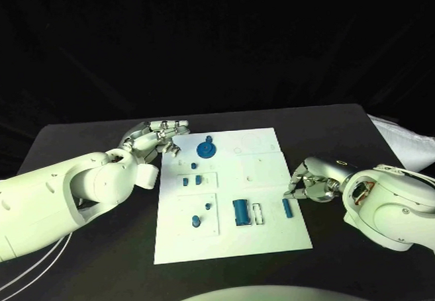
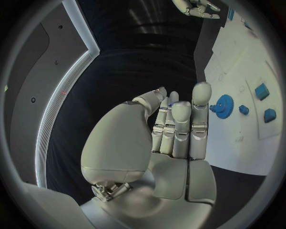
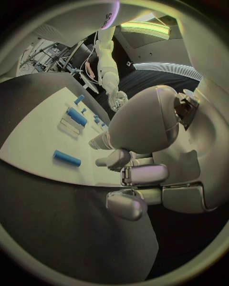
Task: Assemble the parts on the task board
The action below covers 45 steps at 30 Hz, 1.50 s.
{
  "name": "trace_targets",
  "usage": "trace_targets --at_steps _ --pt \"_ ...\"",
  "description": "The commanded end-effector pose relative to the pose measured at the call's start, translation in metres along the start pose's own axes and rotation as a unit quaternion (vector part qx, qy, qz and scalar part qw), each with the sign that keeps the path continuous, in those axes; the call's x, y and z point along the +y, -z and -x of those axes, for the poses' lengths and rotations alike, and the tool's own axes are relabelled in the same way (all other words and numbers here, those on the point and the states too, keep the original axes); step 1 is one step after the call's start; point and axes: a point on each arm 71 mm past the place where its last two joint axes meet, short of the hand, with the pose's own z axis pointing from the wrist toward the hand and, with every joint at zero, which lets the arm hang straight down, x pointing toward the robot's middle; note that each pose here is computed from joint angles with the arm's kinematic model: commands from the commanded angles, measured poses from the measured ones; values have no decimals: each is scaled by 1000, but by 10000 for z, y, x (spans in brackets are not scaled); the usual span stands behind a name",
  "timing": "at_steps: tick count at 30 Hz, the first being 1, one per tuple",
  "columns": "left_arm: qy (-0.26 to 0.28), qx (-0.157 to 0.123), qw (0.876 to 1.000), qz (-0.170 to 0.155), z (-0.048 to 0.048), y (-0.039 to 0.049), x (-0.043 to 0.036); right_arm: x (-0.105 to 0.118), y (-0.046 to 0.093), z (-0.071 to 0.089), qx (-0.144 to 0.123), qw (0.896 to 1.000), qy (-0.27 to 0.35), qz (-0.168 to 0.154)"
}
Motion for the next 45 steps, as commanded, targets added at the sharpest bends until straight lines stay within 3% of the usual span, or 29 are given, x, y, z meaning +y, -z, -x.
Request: trace_targets --at_steps 1,17,34,45 --pt "2 10 1000 -6 -32 -3 -8 -38 -9 -30 11 999 44 -6" --pt "2 10 1000 -5 -20 0 -5 -45 -50 -175 44 996 74 -14" --pt "3 9 1000 -3 -12 2 1 54 -101 -315 63 993 101 1" --pt "3 9 1000 -3 -7 5 2 131 -128 -419 83 985 151 16"
